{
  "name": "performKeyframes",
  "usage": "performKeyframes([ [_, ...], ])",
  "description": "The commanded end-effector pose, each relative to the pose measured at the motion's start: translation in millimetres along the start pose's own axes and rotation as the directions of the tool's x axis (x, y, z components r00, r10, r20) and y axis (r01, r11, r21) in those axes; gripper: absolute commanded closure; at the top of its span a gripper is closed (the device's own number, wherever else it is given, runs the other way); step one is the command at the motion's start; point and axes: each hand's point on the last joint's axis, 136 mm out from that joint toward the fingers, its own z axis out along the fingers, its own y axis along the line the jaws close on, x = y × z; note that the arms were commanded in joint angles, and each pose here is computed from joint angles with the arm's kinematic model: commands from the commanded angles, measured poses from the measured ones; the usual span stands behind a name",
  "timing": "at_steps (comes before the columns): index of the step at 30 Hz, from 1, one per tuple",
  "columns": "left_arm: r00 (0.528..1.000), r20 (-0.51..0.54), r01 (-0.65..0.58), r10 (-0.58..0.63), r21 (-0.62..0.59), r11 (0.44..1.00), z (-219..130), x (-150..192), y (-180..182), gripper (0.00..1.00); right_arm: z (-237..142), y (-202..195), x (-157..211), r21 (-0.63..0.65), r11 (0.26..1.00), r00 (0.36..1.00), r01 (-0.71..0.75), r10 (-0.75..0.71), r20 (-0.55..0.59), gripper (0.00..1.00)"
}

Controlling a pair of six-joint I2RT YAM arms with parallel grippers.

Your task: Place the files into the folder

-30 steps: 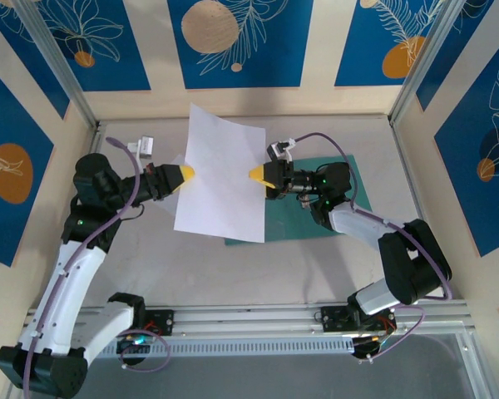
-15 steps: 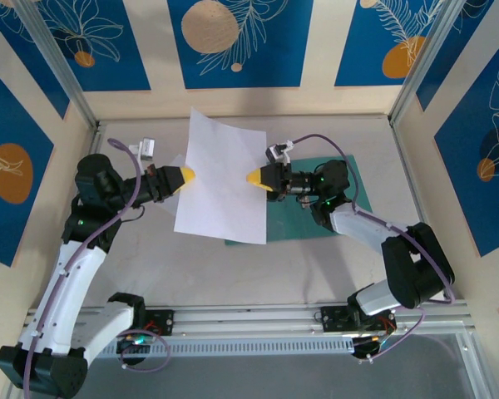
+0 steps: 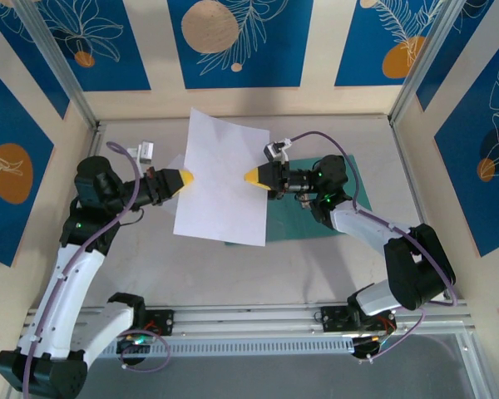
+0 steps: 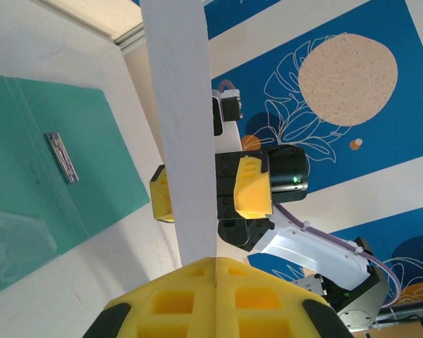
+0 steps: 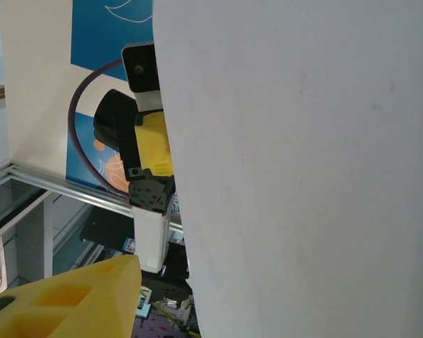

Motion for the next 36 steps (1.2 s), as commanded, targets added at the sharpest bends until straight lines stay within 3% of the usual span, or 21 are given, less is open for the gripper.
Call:
performKeyframes([
  [1, 0.998, 0.015, -0.054, 0.054, 0.012, 0.998, -5.8, -1.6, -17.4, 1.00, 1.6, 18.3, 2.6, -0.018, 0.998, 0.998, 0.060, -0.060, -0.015, 0.42],
  [36, 0.999, 0.047, -0.026, 0.026, -0.008, 1.000, -3.8, -14.7, 1.8, 1.00, -4.0, 1.5, -4.1, 0.005, 0.999, 0.999, 0.031, -0.031, 0.026, 0.49],
])
